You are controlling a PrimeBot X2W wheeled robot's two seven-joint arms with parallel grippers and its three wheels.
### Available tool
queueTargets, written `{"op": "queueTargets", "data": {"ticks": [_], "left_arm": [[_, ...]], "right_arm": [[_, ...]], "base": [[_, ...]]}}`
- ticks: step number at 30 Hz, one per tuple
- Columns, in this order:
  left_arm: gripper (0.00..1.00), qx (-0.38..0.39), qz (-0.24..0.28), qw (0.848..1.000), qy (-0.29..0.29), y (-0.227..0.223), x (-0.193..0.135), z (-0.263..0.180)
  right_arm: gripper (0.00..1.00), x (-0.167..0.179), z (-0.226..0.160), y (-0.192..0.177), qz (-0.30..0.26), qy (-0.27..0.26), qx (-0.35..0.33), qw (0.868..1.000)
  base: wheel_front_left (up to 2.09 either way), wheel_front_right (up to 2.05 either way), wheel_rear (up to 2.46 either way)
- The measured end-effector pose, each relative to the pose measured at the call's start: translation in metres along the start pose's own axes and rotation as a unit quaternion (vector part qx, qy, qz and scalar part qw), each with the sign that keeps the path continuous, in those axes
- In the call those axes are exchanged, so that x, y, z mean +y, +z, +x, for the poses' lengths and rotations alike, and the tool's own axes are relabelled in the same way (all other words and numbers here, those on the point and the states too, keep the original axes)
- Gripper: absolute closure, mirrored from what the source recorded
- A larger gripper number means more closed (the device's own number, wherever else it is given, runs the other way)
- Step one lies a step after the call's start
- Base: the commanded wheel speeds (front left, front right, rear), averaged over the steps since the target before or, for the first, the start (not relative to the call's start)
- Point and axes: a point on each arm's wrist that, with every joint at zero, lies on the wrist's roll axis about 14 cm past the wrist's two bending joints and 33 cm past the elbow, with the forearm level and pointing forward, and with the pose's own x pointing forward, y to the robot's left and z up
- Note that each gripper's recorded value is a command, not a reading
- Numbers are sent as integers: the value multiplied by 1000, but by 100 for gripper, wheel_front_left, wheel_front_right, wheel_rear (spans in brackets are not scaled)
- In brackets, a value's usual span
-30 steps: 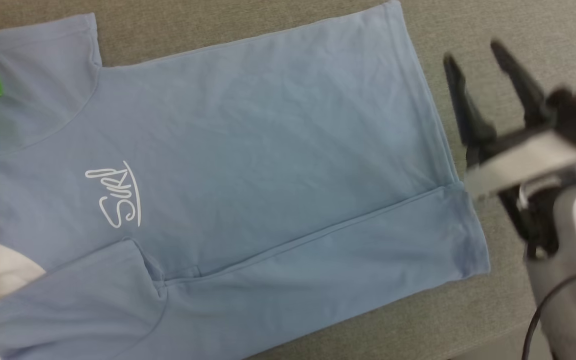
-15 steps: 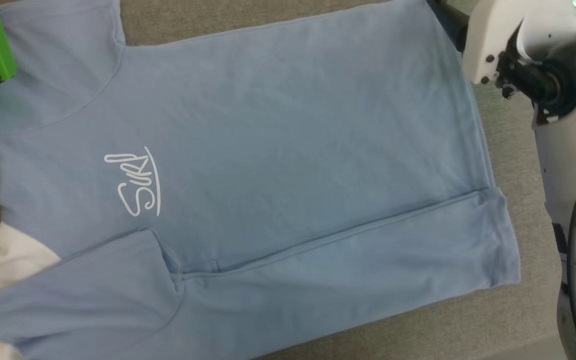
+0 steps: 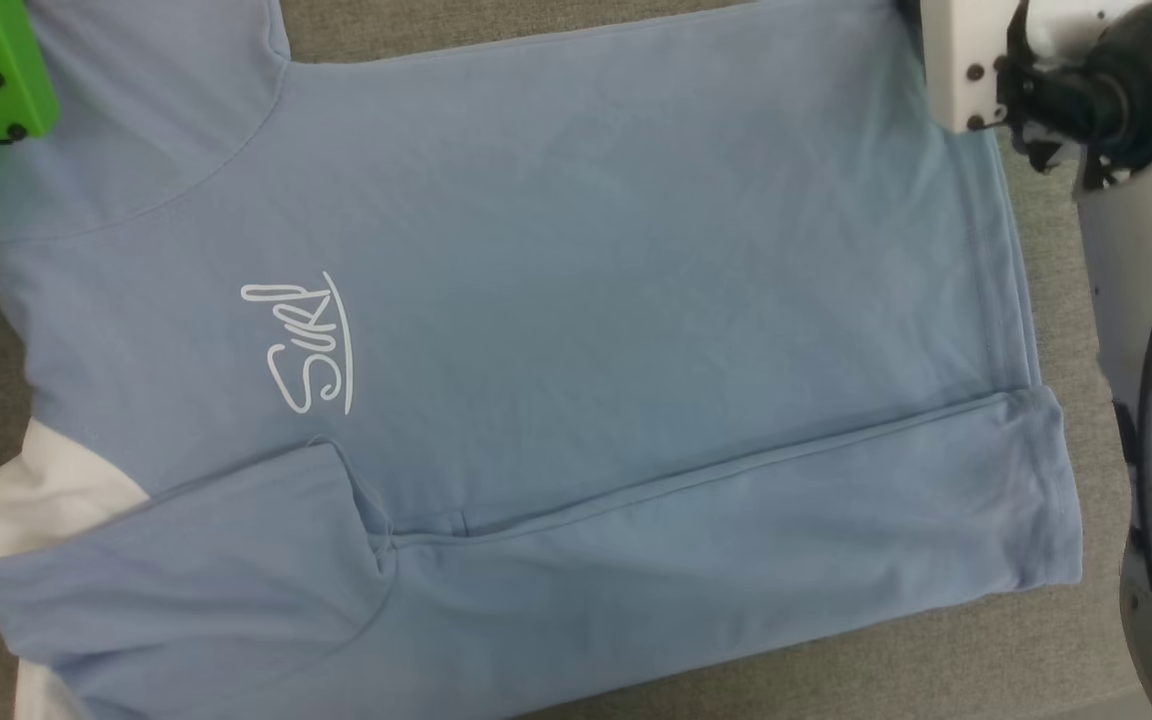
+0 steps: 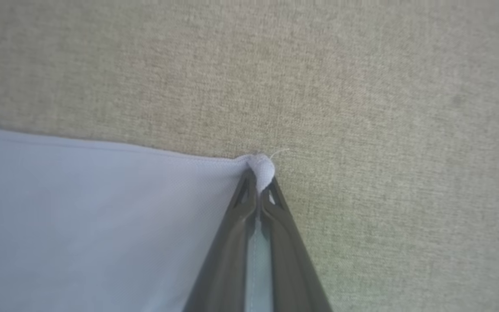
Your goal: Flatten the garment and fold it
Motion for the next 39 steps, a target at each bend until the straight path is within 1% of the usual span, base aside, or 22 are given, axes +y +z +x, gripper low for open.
{"op": "queueTargets", "data": {"ticks": [3, 5, 7, 9, 13, 14, 17, 21, 24, 28, 33, 39], "left_arm": [[100, -43, 3, 999, -10, 5, -3, -3], [100, -88, 10, 996, -21, 12, -7, -8], [100, -147, 7, 988, -41, 22, -14, -19], [100, -183, 10, 982, -56, 25, -19, -29], [100, -240, -5, 968, -76, 24, -24, -58], [100, -250, -9, 965, -81, 23, -25, -67], [100, -261, -22, 961, -94, 12, -30, -91], [100, -255, -27, 962, -98, -13, -32, -121], [100, -243, -50, 963, -109, -35, -35, -143], [100, -216, -70, 968, -104, -71, -31, -168], [100, -185, -112, 971, -99, -113, -27, -192], [100, -127, -148, 976, -93, -169, -26, -208]], "right_arm": [[100, 2, -5, 0, -5, 4, -44, 999], [100, 7, -10, 3, -6, 13, -86, 996], [100, 18, -18, 6, -1, 34, -136, 990], [100, 23, -28, 7, -4, 44, -176, 983], [100, 24, -55, 9, -1, 51, -255, 966], [100, 25, -63, 9, 3, 53, -275, 960], [100, 23, -81, 2, 0, 50, -307, 951], [100, 18, -100, -17, 10, 47, -322, 945], [100, 13, -107, -39, 22, 44, -313, 949], [100, 7, -115, -66, 24, 36, -293, 955], [100, 12, -121, -79, 15, 41, -275, 961], [100, 23, -116, -99, -13, 52, -217, 975]], "base": [[0, 0, 0], [0, 0, 0], [0, 0, 0], [0, 0, 0], [0, 0, 0], [0, 0, 0], [0, 0, 0], [0, 0, 0], [0, 0, 0], [0, 0, 0], [0, 0, 0], [0, 0, 0]]}}
